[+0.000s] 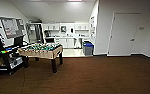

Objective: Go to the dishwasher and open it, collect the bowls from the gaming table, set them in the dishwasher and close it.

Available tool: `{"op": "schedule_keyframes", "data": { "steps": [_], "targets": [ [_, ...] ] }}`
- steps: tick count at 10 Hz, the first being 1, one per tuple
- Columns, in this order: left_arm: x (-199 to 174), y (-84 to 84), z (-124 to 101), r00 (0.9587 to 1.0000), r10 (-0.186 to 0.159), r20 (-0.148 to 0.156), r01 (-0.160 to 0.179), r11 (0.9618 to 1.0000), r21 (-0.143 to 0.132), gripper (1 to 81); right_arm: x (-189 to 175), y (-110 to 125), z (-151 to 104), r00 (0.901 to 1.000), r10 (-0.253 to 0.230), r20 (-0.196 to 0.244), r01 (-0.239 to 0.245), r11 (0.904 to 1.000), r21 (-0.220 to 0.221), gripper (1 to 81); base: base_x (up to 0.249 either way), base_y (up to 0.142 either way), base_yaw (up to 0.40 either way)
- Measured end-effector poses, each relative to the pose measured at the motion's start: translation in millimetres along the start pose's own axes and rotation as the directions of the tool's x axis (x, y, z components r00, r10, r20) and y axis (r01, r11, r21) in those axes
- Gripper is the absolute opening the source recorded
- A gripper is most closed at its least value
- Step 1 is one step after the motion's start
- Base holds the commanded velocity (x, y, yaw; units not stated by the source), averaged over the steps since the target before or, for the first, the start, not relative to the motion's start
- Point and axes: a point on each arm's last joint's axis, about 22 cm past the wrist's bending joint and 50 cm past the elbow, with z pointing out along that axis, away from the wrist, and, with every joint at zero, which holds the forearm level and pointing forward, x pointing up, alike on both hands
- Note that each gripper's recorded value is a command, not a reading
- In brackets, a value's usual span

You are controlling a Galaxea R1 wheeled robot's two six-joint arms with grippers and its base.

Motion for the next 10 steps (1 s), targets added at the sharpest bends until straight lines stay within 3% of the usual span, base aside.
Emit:
{"op": "schedule_keyframes", "data": {
  "steps": [2,5,10],
  "targets": [
    [-7,5.7,2,1.0,-0.003,0.005,0.003,1.0,-0.007,81.1,-10,9,-2,1.0,0.002,0.008,-0.002,0.9998,-0.019,81.1,0.085,0.0,0.0],
    [3,5.9,2,1.0,0.002,-0.008,-0.002,1.0,-0.008,81.1,-12,7,-1,1.0,0.005,0.004,-0.005,0.9999,-0.015,81.1,0.107,0.0,0.0],
    [-2,5.3,2,1.0,0.001,-0.002,-0.001,1.0,-0.007,81.1,-15,6,-1,1.0,0.006,0.006,-0.005,0.9999,-0.015,81.1,0.129,0.0,0.0]
  ]
}}
